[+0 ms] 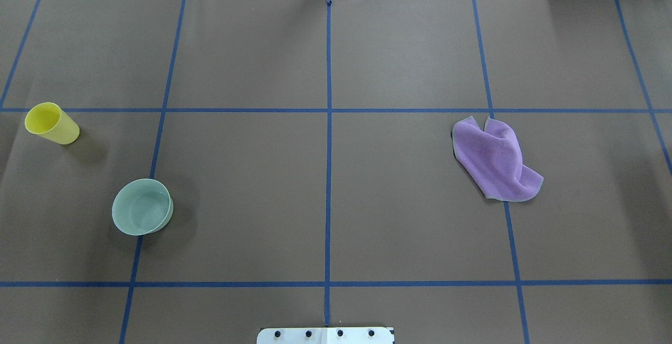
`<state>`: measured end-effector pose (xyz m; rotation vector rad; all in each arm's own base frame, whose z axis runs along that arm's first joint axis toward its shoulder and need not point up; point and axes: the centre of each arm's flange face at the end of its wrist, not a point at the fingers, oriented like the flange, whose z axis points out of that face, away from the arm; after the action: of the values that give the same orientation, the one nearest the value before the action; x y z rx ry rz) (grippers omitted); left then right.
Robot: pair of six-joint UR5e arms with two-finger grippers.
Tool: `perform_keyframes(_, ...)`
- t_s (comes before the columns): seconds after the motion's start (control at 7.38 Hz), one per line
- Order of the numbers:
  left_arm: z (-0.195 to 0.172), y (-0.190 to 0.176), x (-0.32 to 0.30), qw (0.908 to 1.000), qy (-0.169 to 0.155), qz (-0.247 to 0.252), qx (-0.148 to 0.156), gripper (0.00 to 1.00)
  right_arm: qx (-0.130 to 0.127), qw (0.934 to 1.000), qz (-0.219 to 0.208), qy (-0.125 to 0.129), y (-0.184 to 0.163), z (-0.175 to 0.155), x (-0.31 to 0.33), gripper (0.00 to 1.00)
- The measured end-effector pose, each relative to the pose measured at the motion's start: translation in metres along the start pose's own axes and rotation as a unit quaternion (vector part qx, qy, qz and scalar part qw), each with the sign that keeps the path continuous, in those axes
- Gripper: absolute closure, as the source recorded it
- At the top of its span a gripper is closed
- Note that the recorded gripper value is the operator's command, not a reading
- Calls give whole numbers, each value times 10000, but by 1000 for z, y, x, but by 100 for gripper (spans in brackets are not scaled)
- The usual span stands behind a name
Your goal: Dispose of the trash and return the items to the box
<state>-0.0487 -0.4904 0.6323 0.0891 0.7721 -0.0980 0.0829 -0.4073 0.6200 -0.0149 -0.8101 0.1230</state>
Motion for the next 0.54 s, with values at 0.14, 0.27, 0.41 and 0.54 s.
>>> perform_keyframes(0.14, 0, 1, 0, 10000, -2, -3, -2, 2, 6, 10000, -6, -12, 0, -1, -1, 0)
perform_keyframes(0.27, 0, 1, -1, 10000, -6, -8, -4, 2, 11, 10000, -16, -40, 0, -1, -2, 0)
perform_keyframes(0.41, 0, 1, 0, 10000, -6, -5, 2, 2, 9, 10000, -15, -68, 0, -1, -3, 0)
perform_keyframes(0.54, -1, 0, 1, 10000, -6, 8, 16, 2, 7, 10000, -10, -91, 0, -1, -3, 0)
